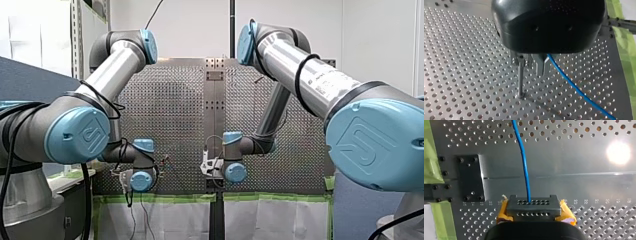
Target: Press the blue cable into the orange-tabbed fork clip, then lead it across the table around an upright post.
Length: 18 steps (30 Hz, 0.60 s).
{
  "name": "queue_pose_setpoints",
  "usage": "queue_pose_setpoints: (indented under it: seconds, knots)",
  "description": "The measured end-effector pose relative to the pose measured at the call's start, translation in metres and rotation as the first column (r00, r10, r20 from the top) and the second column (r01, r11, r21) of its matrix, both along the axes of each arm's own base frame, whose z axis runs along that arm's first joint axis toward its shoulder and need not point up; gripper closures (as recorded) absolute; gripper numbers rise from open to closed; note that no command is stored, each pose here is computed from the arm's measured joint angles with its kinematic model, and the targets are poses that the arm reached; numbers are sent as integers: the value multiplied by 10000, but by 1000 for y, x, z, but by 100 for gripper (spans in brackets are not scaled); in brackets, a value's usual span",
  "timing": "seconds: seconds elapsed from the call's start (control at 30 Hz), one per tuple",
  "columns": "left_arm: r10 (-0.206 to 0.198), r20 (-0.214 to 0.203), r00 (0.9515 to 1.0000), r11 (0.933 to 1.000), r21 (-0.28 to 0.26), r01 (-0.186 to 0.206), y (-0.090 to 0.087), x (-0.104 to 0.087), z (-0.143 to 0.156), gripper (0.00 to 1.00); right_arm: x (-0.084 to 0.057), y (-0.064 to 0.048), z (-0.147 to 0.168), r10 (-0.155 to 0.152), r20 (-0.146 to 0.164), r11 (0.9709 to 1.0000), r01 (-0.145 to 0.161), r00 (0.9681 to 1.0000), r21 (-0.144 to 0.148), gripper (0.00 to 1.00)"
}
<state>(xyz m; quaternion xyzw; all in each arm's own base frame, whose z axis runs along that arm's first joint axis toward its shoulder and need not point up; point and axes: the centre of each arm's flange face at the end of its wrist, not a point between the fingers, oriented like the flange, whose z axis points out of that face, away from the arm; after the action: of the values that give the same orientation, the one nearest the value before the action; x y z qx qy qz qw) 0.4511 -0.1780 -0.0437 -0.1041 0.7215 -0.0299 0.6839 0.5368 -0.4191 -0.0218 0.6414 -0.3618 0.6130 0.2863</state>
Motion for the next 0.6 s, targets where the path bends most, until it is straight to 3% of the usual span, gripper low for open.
queue_pose_setpoints:
  seconds: [0.4,0.6]
  knots:
    - [225,-364,9991,9995,215,-218,9,2,-2,100,10,2,-4,284,-116,9996,-285,9995,-28,100]
    - [215,-347,9992,9992,337,-204,9,1,2,100,12,0,-2,314,-188,9995,-315,9993,-18,100]
